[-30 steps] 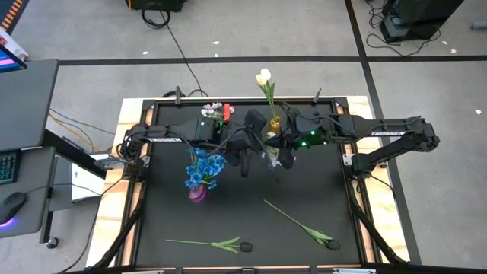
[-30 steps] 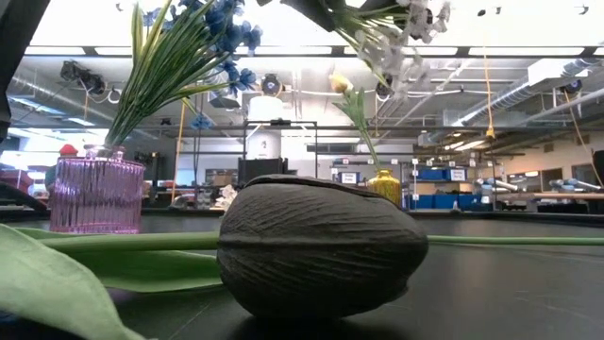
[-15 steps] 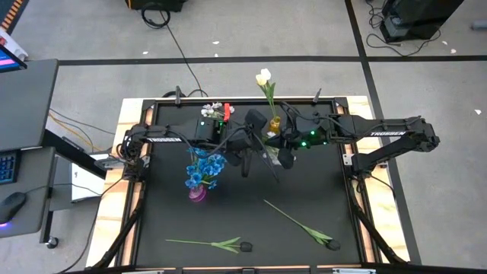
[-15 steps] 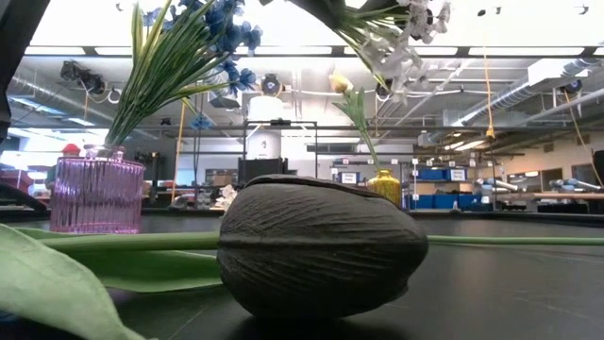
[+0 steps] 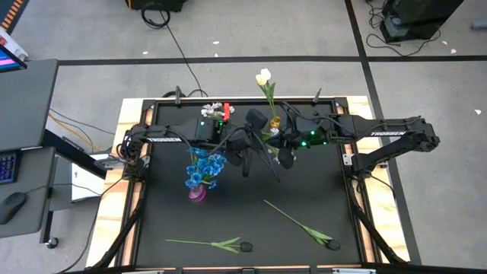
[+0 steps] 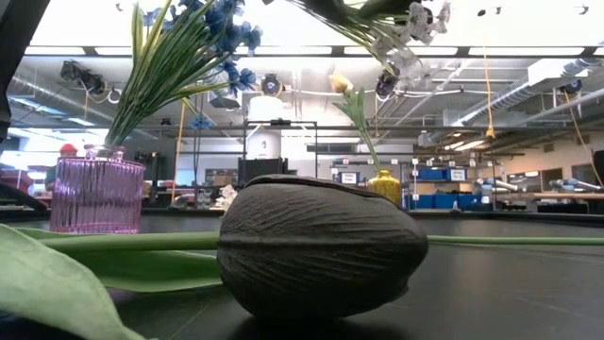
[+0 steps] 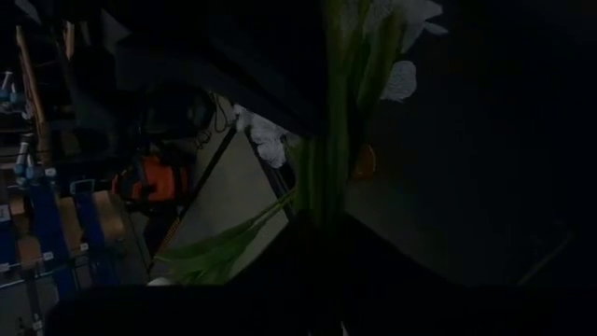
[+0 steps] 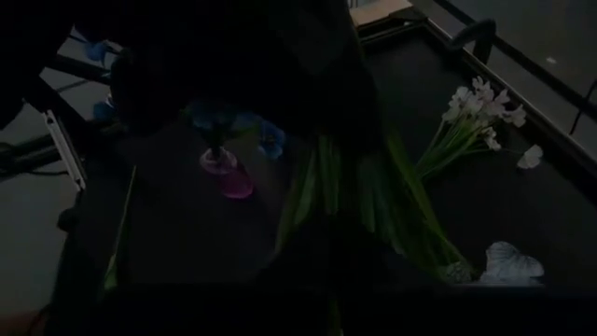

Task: Sort flowers into vase by color
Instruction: Put the bottom white flowers into the yellow vase

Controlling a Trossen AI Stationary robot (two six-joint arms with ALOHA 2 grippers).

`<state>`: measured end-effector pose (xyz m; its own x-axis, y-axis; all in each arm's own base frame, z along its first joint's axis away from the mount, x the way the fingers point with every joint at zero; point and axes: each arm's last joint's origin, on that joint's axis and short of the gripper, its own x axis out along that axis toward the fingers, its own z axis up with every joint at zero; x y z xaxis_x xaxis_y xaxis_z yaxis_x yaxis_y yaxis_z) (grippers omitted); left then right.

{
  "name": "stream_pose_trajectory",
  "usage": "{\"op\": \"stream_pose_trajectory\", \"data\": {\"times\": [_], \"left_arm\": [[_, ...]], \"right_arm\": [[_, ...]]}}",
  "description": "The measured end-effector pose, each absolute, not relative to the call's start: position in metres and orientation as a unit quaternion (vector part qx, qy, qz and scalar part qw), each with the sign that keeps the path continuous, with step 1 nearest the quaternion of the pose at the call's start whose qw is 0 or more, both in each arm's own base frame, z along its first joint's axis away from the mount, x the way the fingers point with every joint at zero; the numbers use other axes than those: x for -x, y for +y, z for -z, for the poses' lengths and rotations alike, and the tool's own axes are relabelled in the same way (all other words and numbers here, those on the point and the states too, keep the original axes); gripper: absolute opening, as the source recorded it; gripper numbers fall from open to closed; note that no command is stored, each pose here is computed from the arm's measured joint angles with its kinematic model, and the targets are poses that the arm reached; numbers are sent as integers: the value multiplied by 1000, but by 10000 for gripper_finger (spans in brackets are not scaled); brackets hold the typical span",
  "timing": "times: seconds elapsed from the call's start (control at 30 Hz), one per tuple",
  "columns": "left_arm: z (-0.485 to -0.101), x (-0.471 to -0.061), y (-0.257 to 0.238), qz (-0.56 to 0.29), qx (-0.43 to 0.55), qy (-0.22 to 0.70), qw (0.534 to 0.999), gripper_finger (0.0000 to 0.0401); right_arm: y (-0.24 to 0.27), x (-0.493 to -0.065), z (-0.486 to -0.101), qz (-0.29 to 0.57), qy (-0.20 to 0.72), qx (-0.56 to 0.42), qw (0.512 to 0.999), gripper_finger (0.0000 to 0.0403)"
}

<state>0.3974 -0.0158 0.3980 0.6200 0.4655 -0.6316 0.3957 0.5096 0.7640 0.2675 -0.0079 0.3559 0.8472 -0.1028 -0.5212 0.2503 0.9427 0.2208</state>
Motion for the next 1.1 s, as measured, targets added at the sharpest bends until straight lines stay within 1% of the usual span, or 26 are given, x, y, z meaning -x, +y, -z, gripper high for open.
{"op": "stream_pose_trajectory", "data": {"times": [0.1, 0.27, 0.4, 0.5, 0.6, 0.73, 0.9, 1.1], "left_arm": [[-398, -397, -15, -26, -490, 436, 755, 34], [-396, -395, -15, -23, -485, 447, 751, 31], [-394, -393, -13, -24, -475, 459, 750, 30], [-393, -392, -8, -35, -456, 468, 756, 30], [-394, -392, -1, -58, -427, 469, 771, 30], [-395, -395, 8, -78, -389, 456, 797, 30], [-400, -401, 21, -72, -303, 409, 858, 30], [-409, -410, 38, -38, -194, 325, 925, 29]], "right_arm": [[-8, -268, -356, 89, 262, -120, 954, 32], [-8, -265, -358, 80, 259, -91, 958, 93], [-8, -254, -369, 76, 240, -79, 965, 137], [-9, -242, -379, 84, 216, -66, 970, 156], [-8, -227, -391, 92, 190, -55, 976, 163], [-7, -209, -402, 110, 164, -46, 979, 163], [-7, -188, -409, 142, 152, -31, 978, 162], [-9, -162, -405, 195, 191, -22, 962, 162]]}}
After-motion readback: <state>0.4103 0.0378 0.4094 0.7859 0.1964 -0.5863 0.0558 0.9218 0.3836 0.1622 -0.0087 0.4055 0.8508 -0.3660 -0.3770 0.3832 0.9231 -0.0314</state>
